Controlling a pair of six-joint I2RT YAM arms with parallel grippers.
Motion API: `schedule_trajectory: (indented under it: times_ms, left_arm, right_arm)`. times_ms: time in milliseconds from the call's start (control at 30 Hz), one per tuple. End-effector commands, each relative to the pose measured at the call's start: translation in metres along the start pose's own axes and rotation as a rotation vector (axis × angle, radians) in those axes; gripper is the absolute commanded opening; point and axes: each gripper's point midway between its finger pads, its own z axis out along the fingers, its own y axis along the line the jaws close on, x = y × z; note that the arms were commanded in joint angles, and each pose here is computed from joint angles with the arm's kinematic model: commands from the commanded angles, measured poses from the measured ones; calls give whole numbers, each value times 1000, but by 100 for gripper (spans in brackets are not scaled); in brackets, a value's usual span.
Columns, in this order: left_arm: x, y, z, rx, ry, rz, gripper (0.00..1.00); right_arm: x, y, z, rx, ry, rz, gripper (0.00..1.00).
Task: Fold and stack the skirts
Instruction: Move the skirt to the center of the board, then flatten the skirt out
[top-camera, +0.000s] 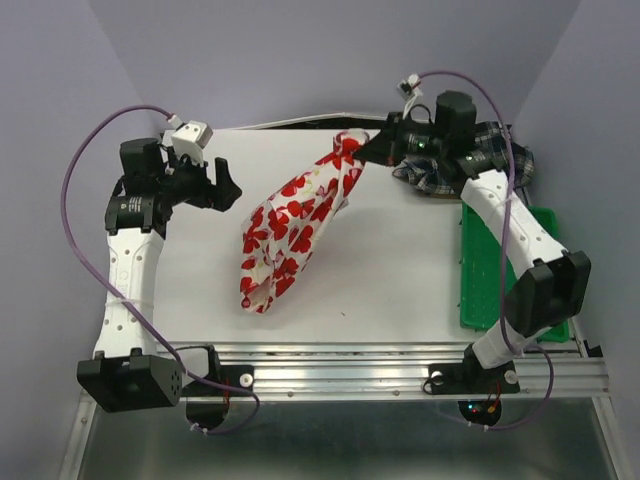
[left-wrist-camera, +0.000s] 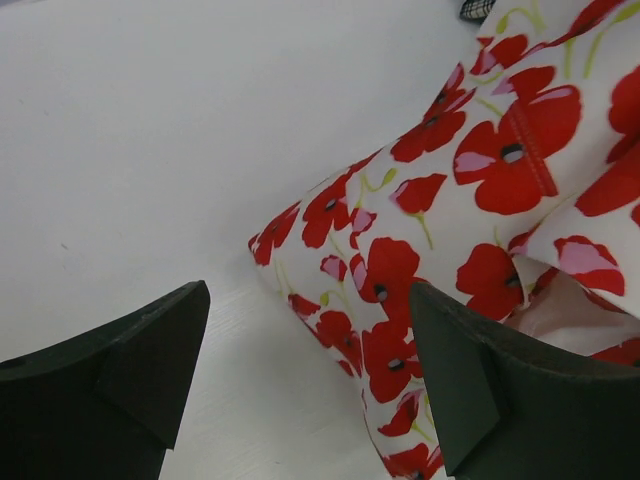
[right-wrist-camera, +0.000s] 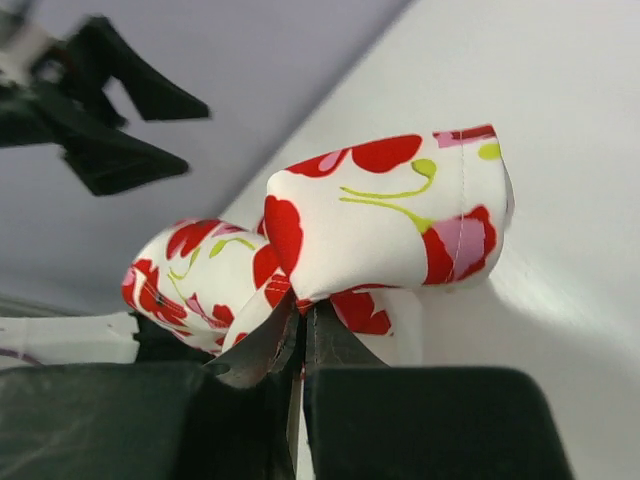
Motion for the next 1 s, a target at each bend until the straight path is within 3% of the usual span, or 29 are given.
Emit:
schedule_trajectory:
  times_ms: [0, 33, 100, 133, 200, 267, 333, 433, 533, 767, 967]
  left_arm:
    - [27, 5, 7, 13, 45, 77, 92]
    - [35, 11, 9, -10, 68, 85, 92]
    - [61, 21, 18, -21, 130, 111, 91]
    - [71, 26, 21, -37, 158, 118, 90]
    - [96, 31, 28, -35, 222, 116, 89]
    - [114, 33, 29, -21, 281, 148, 87]
    - [132, 28, 29, 8, 341, 210, 83]
    - [159, 21, 23, 29, 420, 307, 81]
    - [188, 8, 18, 68, 497, 365, 78]
    - [235, -31, 18, 214, 600, 489, 73]
    - [249, -26, 17, 188, 637, 529, 68]
  right_arm:
    - [83, -78, 5, 146, 128, -31, 4]
    - [130, -107, -1, 223, 204, 30, 10]
    - [183, -142, -5, 278, 314, 39, 21]
    - [206, -157, -11, 329, 369, 65, 42]
    - [241, -181, -17, 384, 473, 99, 57]
    - [246, -186, -25, 414, 505, 141, 59]
    - [228, -177, -26, 410, 482, 110, 68]
    - [194, -158, -30, 422, 430, 60, 71]
    - [190, -139, -31, 423, 445, 27, 68]
    - [269, -50, 5, 225, 666, -70, 62]
    - [298, -41, 36, 207, 677, -13, 57]
